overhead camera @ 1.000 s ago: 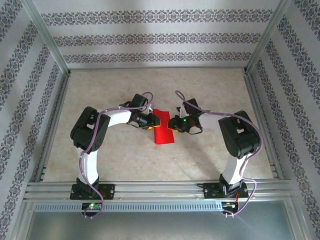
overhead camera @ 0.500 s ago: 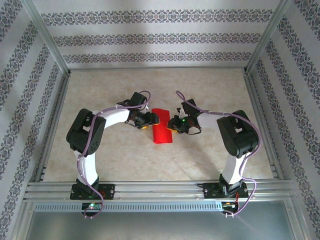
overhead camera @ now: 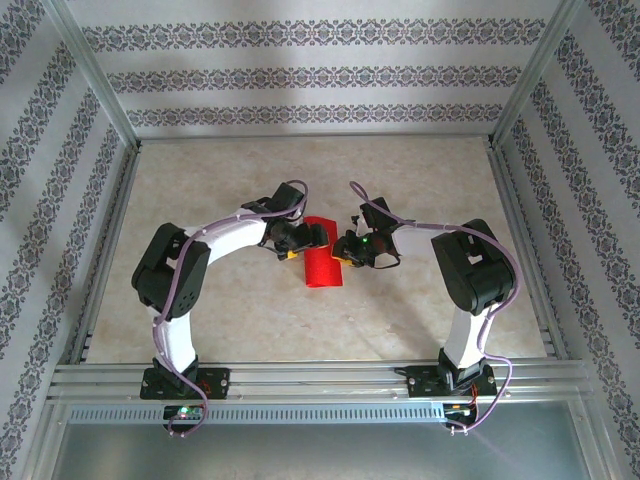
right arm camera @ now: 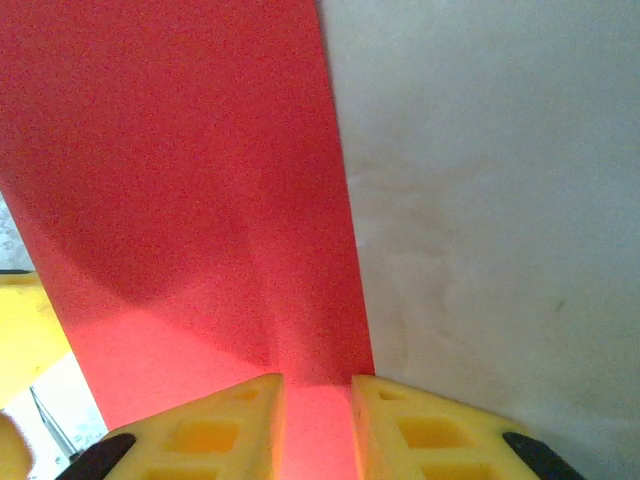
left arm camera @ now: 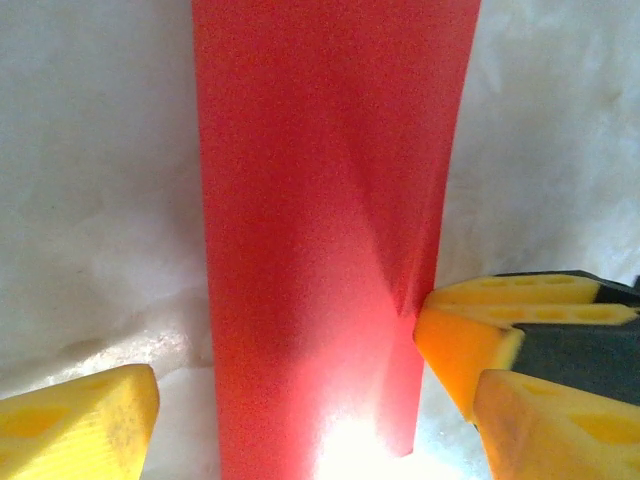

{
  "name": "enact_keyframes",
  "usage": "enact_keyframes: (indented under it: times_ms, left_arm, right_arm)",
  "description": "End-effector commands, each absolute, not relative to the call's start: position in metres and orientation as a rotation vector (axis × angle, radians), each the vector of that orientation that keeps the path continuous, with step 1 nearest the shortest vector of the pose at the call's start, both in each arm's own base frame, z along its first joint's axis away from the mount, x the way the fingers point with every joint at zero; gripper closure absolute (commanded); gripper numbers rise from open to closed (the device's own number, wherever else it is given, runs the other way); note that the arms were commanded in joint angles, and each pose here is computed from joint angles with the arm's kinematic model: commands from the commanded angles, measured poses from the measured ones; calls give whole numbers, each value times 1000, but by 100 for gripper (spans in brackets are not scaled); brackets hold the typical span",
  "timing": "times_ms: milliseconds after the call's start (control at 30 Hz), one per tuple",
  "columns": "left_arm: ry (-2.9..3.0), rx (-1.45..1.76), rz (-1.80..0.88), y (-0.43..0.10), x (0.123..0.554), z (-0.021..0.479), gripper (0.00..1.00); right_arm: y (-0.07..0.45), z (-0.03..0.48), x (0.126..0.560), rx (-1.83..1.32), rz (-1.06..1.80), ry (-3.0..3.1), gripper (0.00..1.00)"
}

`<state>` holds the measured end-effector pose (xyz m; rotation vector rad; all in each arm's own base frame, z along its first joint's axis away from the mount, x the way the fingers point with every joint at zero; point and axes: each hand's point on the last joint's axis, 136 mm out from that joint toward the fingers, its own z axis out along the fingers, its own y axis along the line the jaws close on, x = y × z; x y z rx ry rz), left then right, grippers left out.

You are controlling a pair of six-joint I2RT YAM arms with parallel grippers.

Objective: Fold a paper plane with a square sheet of paper (pick it up from the middle)
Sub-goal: First fold in half a square sheet of paper at the center of the table.

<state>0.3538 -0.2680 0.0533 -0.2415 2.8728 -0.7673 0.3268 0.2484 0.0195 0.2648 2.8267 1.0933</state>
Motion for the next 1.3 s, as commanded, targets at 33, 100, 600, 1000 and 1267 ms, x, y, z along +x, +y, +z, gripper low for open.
enact_keyframes:
  times_ms: [33, 100, 600, 1000, 1267]
  left_arm:
    - [2945, -263, -694, -265, 349, 39, 25]
    - [2955, -270, -671, -263, 348, 35, 27]
    - [2977, -248, -519, -243, 342, 10, 65]
    - [2996, -93, -490, -241, 336, 4, 69]
    - [3013, -157, -448, -234, 334, -5, 72]
  right_arm:
    - [250, 9, 318, 287, 1064, 2884, 73]
    - [250, 12, 320, 284, 1072, 2872, 73]
    - [200, 74, 348, 288, 1072, 2603, 61]
    - [140, 76, 349, 412, 963, 2534, 53]
    - [105, 81, 352, 475, 891, 2481, 38]
